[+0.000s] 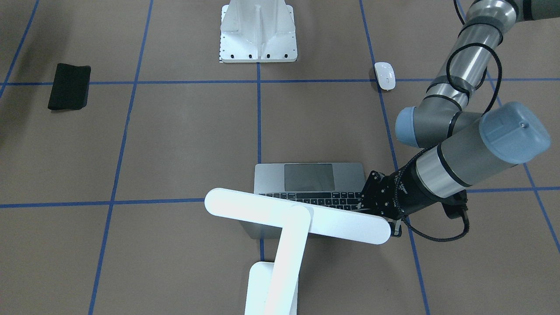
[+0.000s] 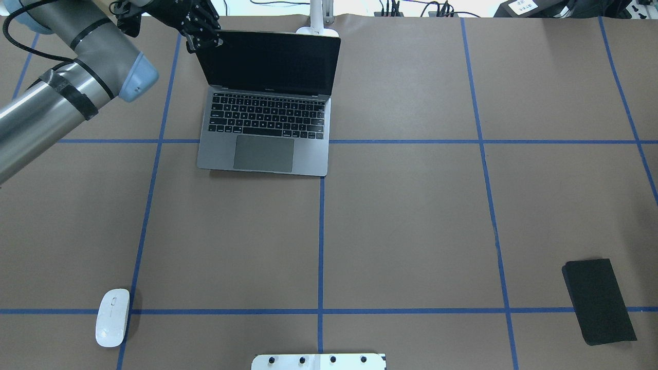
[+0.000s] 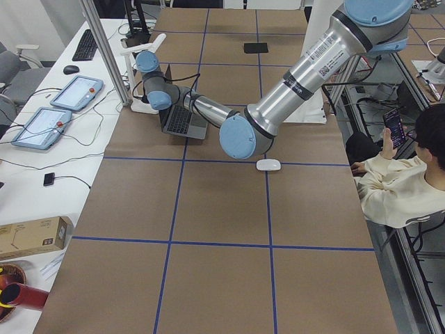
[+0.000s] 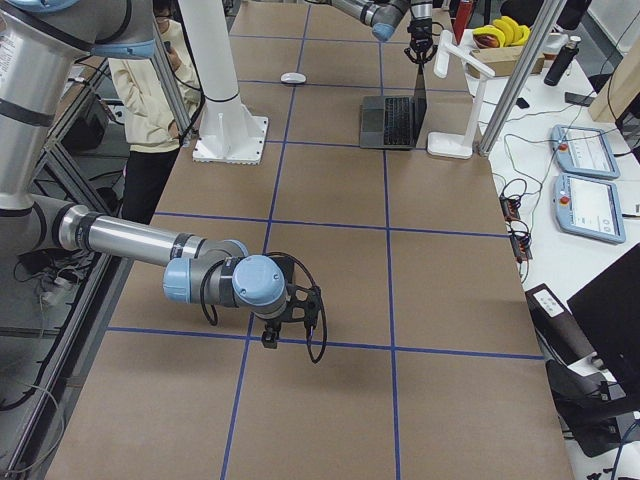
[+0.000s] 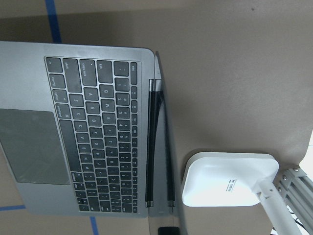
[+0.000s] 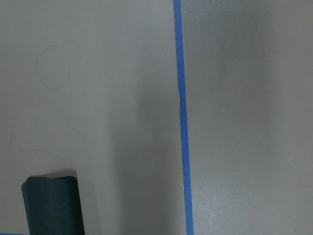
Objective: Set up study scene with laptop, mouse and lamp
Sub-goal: 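Open the left gripper and raise the left arm away from the laptop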
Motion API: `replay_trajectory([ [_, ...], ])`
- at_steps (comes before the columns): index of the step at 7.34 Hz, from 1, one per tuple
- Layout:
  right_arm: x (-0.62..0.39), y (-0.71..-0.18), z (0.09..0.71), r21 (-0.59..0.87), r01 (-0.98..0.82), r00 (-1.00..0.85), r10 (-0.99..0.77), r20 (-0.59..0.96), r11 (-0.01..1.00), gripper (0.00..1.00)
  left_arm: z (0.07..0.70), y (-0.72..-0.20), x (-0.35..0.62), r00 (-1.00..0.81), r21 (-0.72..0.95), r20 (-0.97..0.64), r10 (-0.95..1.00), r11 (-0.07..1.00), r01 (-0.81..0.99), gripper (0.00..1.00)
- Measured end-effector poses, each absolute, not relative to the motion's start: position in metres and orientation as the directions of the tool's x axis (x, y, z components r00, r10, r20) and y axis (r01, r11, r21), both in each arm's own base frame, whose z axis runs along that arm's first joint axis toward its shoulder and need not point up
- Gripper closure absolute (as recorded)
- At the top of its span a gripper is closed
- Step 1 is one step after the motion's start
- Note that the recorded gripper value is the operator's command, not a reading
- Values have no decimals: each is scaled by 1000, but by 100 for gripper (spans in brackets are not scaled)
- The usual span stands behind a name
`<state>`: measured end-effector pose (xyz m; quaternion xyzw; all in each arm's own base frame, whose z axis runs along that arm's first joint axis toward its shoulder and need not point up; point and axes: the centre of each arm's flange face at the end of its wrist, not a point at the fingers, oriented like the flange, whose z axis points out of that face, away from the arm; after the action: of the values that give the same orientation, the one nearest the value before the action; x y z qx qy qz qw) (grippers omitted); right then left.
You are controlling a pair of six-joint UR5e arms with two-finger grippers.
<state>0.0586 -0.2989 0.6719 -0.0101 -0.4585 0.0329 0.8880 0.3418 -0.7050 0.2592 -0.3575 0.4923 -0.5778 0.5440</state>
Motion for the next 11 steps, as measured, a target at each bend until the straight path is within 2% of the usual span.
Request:
replay_trajectory([
  [2, 59, -299, 672, -49, -49, 577, 68, 814, 998, 0, 280, -712, 350, -194, -951, -159, -968, 97, 295, 100],
  [3, 59, -299, 673, -50, -49, 577, 69, 814, 998, 0, 285, -712, 353, -199, -945, -193, -961, 127, 301, 38],
  [4, 58, -299, 673, -51, -48, 577, 70, 814, 997, 0, 287, -712, 354, -195, -938, -229, -954, 162, 307, 0],
  [8, 58, -303, 686, -72, -48, 578, 87, 812, 996, 0, 296, -699, 324, -167, -896, -373, -913, 308, 319, 0],
  [11, 60, -318, 691, -70, -51, 595, 86, 799, 996, 0, 320, -680, 232, -123, -836, -509, -852, 456, 305, 0],
])
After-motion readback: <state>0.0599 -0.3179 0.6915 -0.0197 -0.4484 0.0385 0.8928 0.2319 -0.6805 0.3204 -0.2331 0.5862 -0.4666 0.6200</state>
